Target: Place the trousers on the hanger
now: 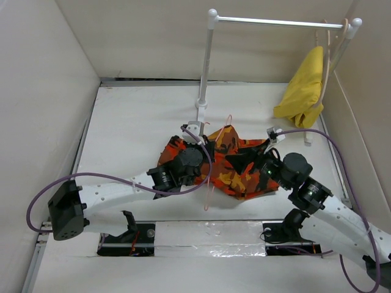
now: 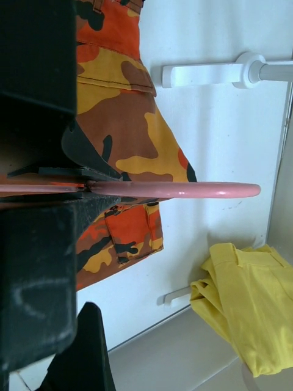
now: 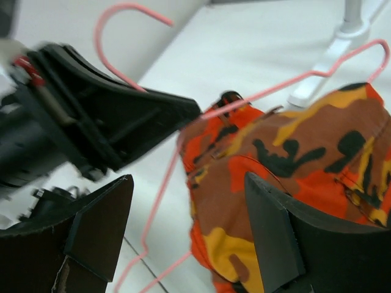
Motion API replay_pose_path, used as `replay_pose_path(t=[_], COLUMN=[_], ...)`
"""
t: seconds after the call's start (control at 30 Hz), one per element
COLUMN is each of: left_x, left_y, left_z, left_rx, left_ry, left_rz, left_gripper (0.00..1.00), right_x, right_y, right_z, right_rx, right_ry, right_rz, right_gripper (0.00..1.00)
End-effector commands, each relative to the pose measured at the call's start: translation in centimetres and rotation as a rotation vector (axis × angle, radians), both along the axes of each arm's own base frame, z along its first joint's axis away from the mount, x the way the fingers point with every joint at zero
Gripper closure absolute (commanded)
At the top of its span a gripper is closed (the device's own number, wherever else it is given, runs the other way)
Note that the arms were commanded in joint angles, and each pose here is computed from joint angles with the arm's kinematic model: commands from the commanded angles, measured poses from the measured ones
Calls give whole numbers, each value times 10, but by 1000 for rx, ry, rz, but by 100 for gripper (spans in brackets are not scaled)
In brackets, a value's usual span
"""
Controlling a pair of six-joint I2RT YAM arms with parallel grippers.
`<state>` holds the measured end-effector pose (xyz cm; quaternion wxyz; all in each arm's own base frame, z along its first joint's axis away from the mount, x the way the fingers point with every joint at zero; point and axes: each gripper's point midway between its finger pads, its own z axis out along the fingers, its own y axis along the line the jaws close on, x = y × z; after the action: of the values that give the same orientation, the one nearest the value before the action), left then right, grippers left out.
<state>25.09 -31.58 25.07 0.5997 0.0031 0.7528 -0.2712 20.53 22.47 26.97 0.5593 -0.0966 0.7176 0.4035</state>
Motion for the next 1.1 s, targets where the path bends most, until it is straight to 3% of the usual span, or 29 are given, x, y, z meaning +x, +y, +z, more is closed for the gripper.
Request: replay_pose_path(t=[0.0,0.27,0.47,0.63,0.67,0.7,0.83,1.07], left_x=[-4,-7,-12,-18,-20,-22,-20,-27], left_y=[0,-7,-3,-5,-3,-3,2,-2], left_z=[62,82,93,95,98,99,115,160], left_rx=[-142,-186,-221,-241,-257,-267,-270,-307], left_ry=[-71,-96,-111,-115,-120,-122,-148,-242], left_rz=[-24,-64,-81,-119,-127,-133,-137,-209], left_gripper=[100,100,100,100,100,100,100,67], right_x=[-8,-18,-12,-10,-11,-12,-17,-27], right_y=[14,70,87,98,100,103,104,99], right_z=[18,-12,-30,-34,-35,-36,-16,52], right_rx=[85,111,92,125,128,135,228,354], right_ry=[23,95,129,132,138,149,130,56], right_rz=[12,120,124,146,154,164,195,242], right_gripper=[21,24,37,60,66,82,96,100])
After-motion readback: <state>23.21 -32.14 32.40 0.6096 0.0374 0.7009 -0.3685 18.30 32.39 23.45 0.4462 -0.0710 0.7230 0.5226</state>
